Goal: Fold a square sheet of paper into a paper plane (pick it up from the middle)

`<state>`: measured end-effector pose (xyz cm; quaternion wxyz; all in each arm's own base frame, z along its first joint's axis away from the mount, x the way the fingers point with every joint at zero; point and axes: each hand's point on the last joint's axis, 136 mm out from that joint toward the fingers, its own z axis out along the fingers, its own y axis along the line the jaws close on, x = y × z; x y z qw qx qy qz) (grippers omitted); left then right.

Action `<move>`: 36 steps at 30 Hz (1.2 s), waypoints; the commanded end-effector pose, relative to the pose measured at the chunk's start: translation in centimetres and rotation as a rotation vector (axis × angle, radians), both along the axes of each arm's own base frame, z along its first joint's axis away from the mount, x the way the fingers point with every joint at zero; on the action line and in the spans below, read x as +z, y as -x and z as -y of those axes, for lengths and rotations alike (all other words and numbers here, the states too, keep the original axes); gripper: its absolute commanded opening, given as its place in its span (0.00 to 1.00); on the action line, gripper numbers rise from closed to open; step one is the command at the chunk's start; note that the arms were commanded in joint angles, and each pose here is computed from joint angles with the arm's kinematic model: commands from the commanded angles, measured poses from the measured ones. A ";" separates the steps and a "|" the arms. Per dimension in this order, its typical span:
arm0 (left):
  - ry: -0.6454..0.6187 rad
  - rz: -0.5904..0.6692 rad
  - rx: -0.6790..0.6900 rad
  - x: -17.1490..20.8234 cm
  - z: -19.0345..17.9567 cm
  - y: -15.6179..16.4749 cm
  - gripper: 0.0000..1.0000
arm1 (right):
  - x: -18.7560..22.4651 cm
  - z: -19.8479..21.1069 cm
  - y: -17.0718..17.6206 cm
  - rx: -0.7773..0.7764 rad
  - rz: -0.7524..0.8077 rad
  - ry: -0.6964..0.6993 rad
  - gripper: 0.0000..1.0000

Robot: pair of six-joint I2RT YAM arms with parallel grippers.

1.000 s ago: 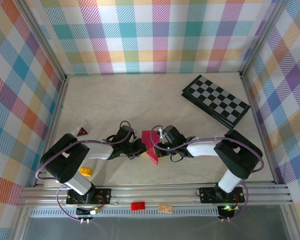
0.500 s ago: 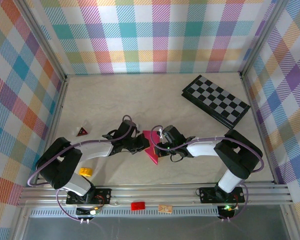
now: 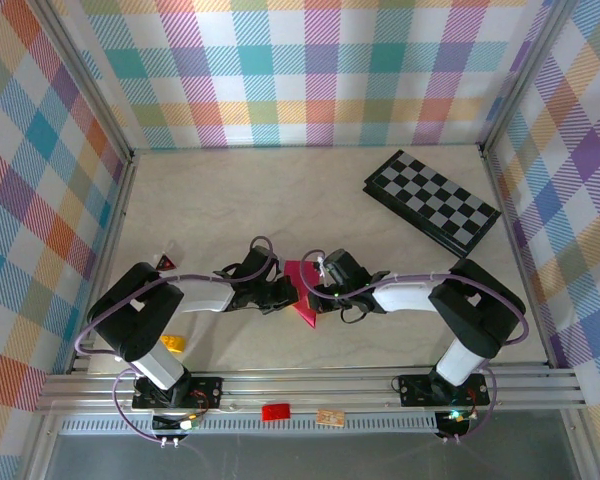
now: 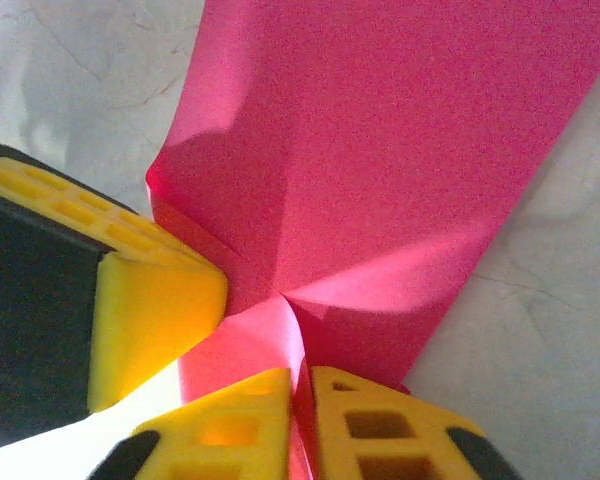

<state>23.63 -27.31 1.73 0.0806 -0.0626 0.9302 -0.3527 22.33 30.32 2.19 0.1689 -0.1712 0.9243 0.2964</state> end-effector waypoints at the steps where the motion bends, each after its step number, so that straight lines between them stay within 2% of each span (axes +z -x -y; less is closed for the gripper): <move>1: -0.142 -0.068 0.005 -3.3 -2.7 2.3 0.00 | 2.2 0.3 -1.0 -0.028 0.028 0.003 0.26; 4: -0.136 -0.066 0.011 -3.3 -2.6 2.1 0.00 | 3.9 0.8 -1.4 -0.055 0.048 -0.001 0.38; 7: -0.131 -0.064 0.012 -3.3 -2.5 2.1 0.00 | 5.4 1.0 -0.9 -0.059 0.050 -0.030 0.45; 9: -0.131 -0.062 0.016 -3.4 -2.6 2.0 0.00 | 6.1 0.6 0.0 -0.046 0.008 -0.077 0.46; 12: -0.131 -0.060 0.020 -3.4 -2.7 2.0 0.00 | 6.4 -0.9 1.7 -0.005 -0.113 -0.162 0.40; 14: -0.128 -0.059 0.023 -3.4 -2.6 2.0 0.00 | 6.2 -1.4 2.6 -0.007 -0.187 -0.186 0.30; 17: -0.124 -0.057 0.025 -3.4 -2.6 2.0 0.00 | 5.6 -1.7 3.2 -0.012 -0.213 -0.190 0.18; 20: -0.122 -0.058 0.028 -3.4 -2.6 2.0 0.00 | 5.4 -2.4 3.8 0.006 -0.244 -0.184 0.13; 28: -0.119 -0.056 0.029 -3.4 -2.6 2.0 0.00 | 2.2 -2.8 3.8 -0.033 -0.307 -0.088 0.09; 36: -0.120 -0.057 0.028 -3.5 -2.6 2.0 0.00 | -0.3 -0.2 5.9 -0.056 -0.356 0.018 0.09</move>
